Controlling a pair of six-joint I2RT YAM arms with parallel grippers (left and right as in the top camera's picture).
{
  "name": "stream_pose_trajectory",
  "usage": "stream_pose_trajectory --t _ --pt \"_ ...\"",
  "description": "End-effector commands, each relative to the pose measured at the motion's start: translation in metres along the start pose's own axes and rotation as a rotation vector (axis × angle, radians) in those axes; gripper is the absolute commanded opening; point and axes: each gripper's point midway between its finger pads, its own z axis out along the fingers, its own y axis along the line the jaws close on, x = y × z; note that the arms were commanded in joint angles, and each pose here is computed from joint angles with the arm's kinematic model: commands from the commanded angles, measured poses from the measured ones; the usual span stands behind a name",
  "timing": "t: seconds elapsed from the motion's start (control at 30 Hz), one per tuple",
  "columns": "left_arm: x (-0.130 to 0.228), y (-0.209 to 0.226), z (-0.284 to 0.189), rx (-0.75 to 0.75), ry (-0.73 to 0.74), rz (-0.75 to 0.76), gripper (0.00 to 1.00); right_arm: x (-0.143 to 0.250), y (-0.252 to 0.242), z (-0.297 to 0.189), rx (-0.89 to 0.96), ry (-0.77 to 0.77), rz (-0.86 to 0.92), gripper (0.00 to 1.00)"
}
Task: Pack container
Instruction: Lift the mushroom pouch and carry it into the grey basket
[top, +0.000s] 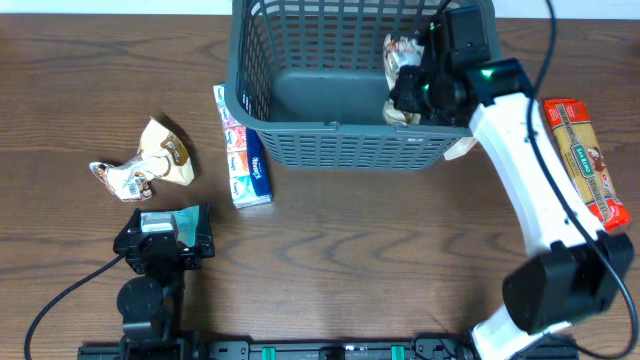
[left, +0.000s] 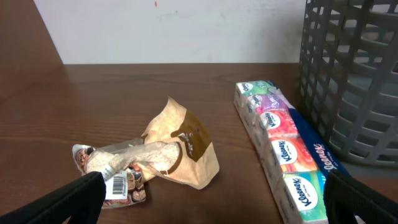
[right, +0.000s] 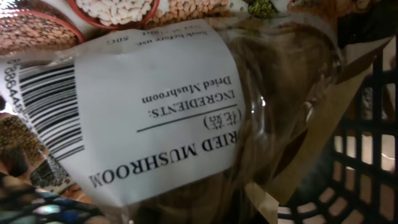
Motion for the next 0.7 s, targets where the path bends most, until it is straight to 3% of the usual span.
stream_pose_trajectory --t 0.0,0.67 --pt "0.014 0.000 0.002 -0.002 0.030 -0.006 0.99 0.005 -0.012 0.022 0.066 0.039 -0.075 0.01" --pt "0.014 0.000 0.002 -0.002 0.030 -0.005 0.99 0.037 -0.046 0.090 0.167 0.215 -0.097 0.02"
